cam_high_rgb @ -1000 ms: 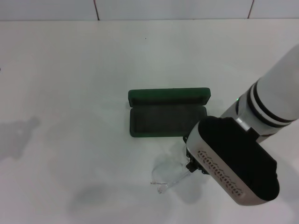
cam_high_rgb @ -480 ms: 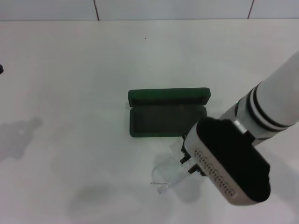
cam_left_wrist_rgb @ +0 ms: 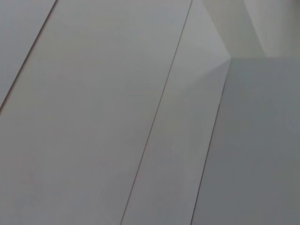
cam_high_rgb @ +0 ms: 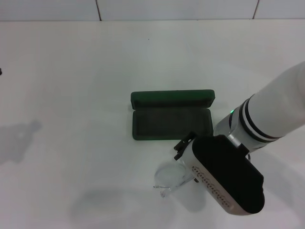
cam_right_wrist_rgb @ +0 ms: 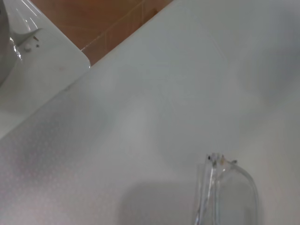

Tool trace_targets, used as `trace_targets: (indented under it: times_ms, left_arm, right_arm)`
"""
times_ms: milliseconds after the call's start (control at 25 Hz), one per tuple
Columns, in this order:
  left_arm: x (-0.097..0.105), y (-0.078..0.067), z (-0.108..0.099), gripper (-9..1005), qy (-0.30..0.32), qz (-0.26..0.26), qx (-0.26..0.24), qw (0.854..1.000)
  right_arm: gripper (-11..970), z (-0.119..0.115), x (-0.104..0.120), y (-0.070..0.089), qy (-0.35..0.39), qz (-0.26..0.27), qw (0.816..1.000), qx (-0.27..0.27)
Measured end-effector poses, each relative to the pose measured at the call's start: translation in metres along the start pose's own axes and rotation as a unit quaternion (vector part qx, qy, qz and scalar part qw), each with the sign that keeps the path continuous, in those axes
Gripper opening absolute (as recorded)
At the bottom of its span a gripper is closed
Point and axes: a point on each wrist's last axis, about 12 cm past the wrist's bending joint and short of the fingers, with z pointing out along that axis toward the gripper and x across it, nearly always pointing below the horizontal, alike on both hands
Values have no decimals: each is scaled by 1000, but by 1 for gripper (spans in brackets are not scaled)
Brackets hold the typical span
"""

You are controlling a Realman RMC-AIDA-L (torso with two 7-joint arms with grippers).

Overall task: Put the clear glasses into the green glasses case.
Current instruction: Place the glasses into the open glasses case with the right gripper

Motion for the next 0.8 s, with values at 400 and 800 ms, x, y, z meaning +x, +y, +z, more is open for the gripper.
trace_targets:
  times_ms: [400, 800]
  left_arm:
    - [1, -1, -1, 48, -1, -1, -2, 1000]
    - [3, -2, -2, 48, 2, -1, -2, 1000]
  right_arm:
    - [609, 2, 1, 0, 0, -5, 1000, -4]
    - [449, 2, 0, 0, -2, -6, 1000, -5]
